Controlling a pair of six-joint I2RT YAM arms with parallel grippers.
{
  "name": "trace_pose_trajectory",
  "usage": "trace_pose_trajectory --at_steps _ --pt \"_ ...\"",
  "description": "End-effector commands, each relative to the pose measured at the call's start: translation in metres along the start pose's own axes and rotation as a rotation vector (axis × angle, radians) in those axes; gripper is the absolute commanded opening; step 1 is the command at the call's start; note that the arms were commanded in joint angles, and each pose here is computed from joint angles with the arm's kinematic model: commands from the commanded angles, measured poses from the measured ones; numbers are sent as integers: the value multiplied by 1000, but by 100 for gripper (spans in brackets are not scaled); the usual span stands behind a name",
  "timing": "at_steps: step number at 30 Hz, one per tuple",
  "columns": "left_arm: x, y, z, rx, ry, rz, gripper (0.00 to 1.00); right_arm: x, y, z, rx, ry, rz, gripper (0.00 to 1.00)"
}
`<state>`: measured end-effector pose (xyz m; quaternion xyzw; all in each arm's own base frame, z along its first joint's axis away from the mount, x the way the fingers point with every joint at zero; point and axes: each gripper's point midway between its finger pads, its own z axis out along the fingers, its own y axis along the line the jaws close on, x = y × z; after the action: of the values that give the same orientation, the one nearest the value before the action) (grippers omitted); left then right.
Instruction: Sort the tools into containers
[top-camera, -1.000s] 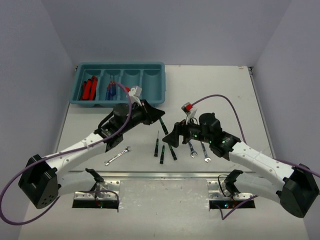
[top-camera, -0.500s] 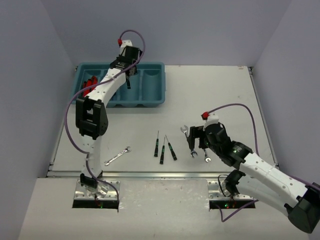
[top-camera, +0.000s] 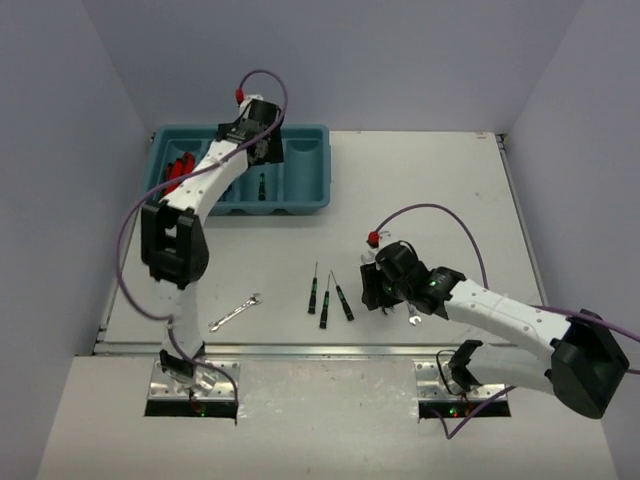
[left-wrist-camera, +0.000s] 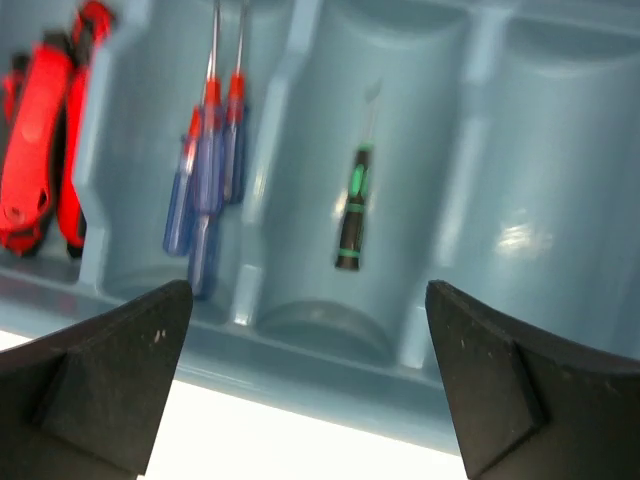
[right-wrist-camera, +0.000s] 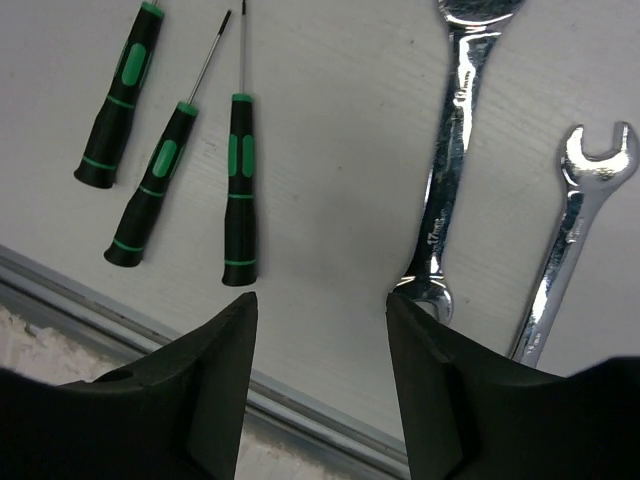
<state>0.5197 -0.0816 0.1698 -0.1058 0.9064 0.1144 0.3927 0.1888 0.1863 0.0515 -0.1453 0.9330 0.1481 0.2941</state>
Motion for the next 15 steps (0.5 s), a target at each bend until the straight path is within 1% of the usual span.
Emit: trace_pose_trajectory --at_steps 1,2,3,4,5,6,8,9,10,11,12,14,15 --pt "-39 -6 -156 291 -295 -191 100 -19 32 7 -5 33 -54 54" --pt "-14 -9 -160 337 -287 -194 100 -15 35 12 9 60 -73 54" --pt "8 -6 -175 390 -282 -199 100 -13 38 17 18 85 -87 54" --pt "15 1 -198 452 -320 -226 100 -14 44 19 14 99 -103 55" --pt "29 6 -207 488 -326 -234 100 -14 49 22 12 111 -115 55" --pt "54 9 -203 504 -294 -222 100 -12 51 26 17 127 -124 55" --pt "76 18 -207 528 -288 -233 100 -3 54 38 23 173 -136 55" --pt "70 24 -218 543 -318 -249 100 -7 59 39 4 163 -132 55" --pt "82 31 -221 555 -325 -251 100 -5 62 45 2 185 -140 54" --pt "94 36 -223 566 -327 -249 100 -3 63 51 9 204 -145 52" --pt "105 39 -222 574 -320 -242 100 -2 61 56 31 217 -148 48" --pt "113 43 -226 592 -328 -234 100 3 59 64 48 246 -156 41" --pt "116 46 -228 599 -334 -233 100 5 59 68 55 259 -159 35"
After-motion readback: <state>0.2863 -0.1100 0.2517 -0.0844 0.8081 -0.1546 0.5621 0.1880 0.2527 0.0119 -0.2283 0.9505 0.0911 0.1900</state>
